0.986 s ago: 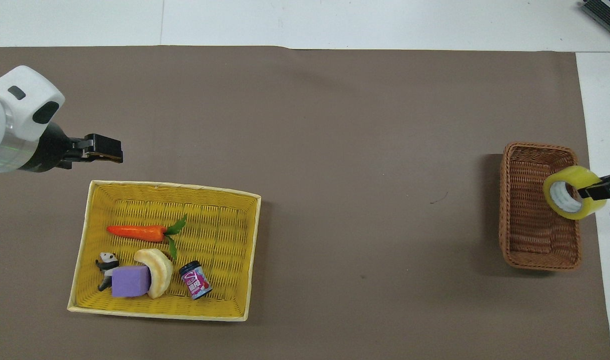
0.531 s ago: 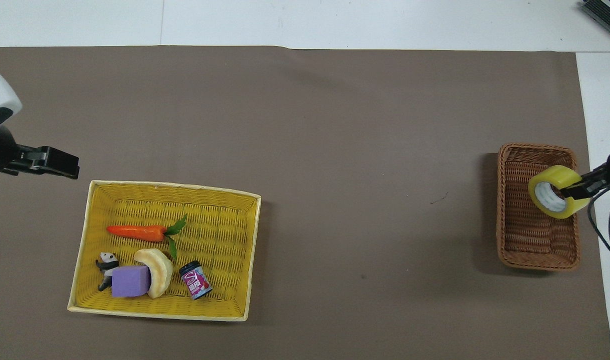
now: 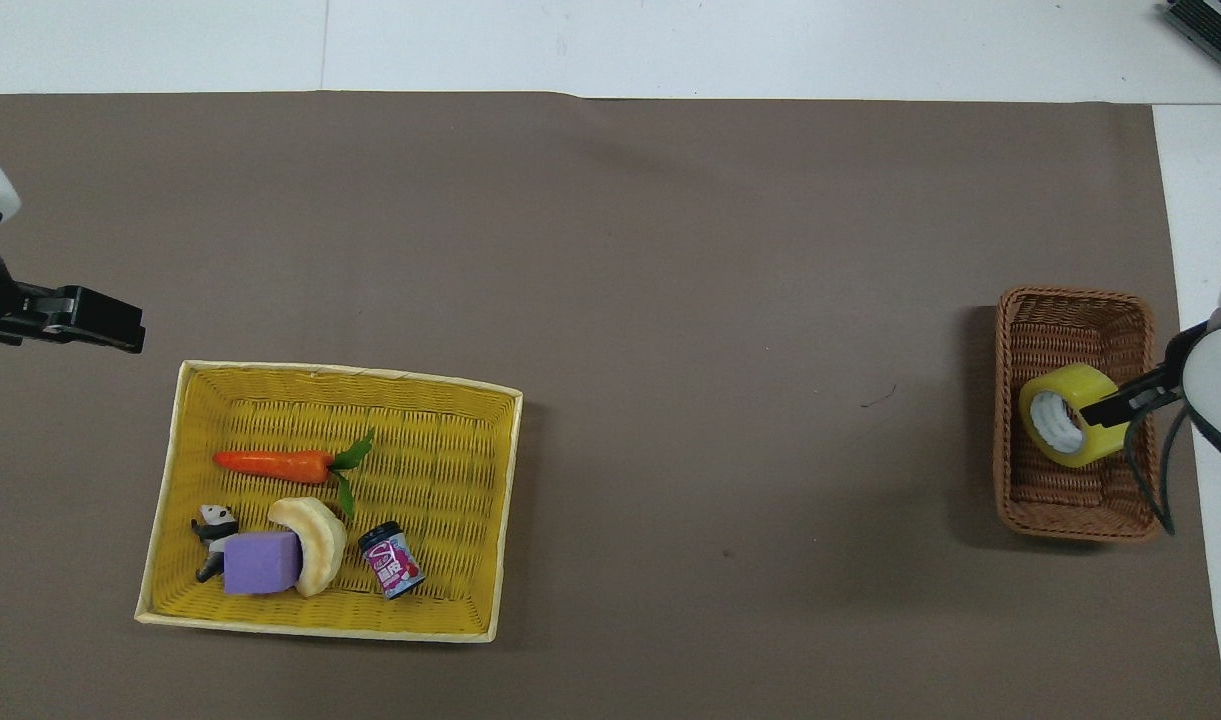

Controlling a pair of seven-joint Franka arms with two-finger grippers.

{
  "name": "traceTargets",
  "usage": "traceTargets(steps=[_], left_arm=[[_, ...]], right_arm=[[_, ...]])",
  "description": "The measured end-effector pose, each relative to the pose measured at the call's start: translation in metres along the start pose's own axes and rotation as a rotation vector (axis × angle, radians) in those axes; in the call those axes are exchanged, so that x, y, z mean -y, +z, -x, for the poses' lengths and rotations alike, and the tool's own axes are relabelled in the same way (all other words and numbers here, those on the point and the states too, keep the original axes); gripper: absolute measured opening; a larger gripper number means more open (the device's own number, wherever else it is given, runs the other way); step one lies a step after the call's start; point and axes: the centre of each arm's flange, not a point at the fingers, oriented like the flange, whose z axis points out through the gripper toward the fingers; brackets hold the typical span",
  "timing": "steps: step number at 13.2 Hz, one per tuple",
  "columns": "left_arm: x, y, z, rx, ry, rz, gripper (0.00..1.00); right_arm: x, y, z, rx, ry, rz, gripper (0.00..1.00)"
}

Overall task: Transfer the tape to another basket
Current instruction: 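Lower the tape into the wicker basket and open the right gripper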

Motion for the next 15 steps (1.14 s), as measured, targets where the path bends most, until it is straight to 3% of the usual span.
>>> traceTargets(steps=[2,3,7,11,15], left_arm=[[0.000,0.000,0.000,0.000,0.000,0.000,1.00],[0.000,0.000,0.000,0.000,-0.001,0.000,1.00],[0.004,0.000,0.000,0.000,-0.008,0.000,1.00],[0.005,-0.001,0.000,-0.003,-0.009,0.000,1.00],[0.002,-0.033,0.012,-0.067,-0.008,-0.006,1.00]], right_arm=[[0.011,-0.003,-0.005,-0.001,0.032,0.002,0.96],[0.015,-0.004,-0.007,-0.004,0.049,-0.003,1.00],[0.026,-0.027,-0.019,-0.051,0.117,0.014,1.00],[0.075,-0.080,-0.057,-0.146,0.323,0.062,1.00],[0.119,-0.116,-0.064,-0.203,0.531,0.060,1.00]])
